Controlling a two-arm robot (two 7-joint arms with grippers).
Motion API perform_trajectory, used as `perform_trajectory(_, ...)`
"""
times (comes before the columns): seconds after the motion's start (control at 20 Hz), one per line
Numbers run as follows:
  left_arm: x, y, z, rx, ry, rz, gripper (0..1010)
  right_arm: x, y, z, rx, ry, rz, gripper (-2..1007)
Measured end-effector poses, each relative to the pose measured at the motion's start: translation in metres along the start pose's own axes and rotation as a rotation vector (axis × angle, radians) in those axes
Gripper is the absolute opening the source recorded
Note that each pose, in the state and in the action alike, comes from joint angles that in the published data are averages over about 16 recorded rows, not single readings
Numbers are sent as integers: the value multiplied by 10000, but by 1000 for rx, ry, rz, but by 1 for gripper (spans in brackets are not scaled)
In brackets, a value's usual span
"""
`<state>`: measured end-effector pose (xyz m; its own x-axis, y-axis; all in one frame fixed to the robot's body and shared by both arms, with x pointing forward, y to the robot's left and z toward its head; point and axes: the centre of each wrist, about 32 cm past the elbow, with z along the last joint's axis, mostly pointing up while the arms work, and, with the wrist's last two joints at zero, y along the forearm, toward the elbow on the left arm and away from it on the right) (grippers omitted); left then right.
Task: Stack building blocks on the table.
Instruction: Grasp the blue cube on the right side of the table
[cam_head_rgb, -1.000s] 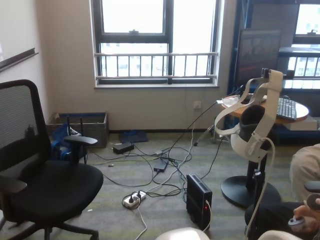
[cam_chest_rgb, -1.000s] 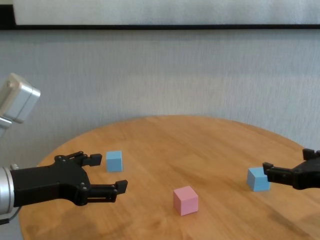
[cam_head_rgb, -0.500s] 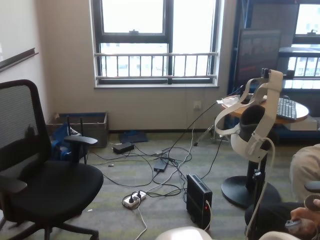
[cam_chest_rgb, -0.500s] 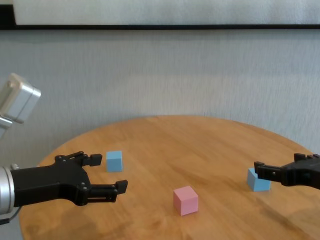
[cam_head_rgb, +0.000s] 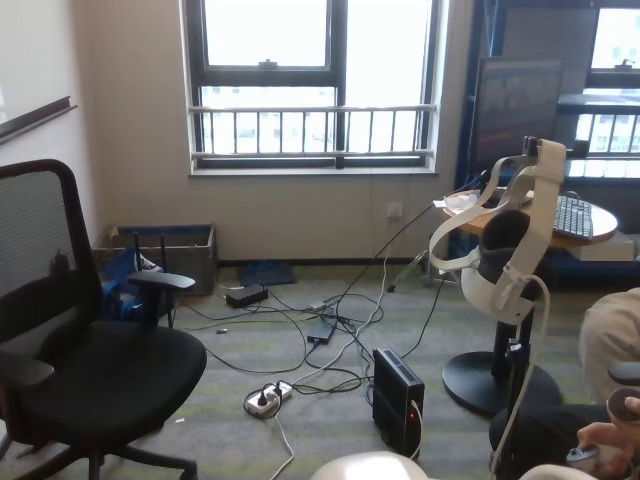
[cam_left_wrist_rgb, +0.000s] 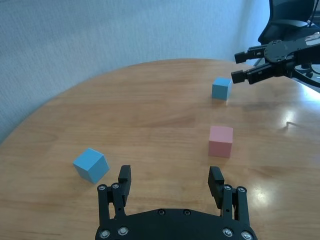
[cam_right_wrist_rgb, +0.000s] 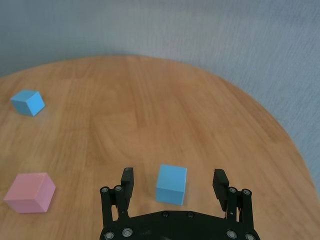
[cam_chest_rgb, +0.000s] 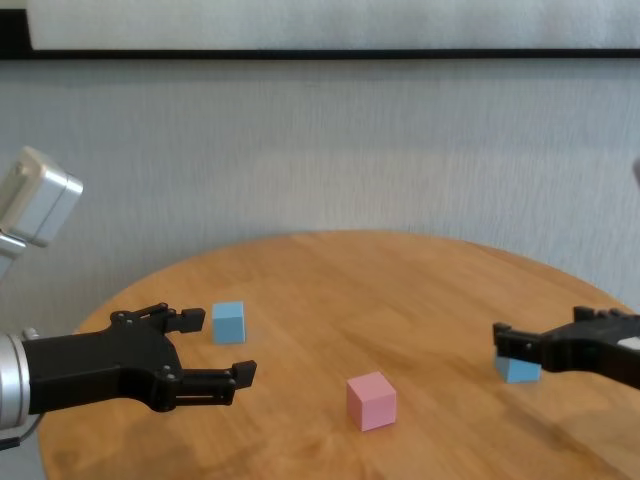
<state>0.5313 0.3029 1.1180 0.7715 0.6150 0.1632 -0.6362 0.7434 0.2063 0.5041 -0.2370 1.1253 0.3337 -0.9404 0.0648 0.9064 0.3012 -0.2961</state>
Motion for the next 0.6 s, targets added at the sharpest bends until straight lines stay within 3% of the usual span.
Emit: perform_trajectory(0.6,1,-1,1,0,0,0,1000,-81,144,-56,-24,-14,-2,1000)
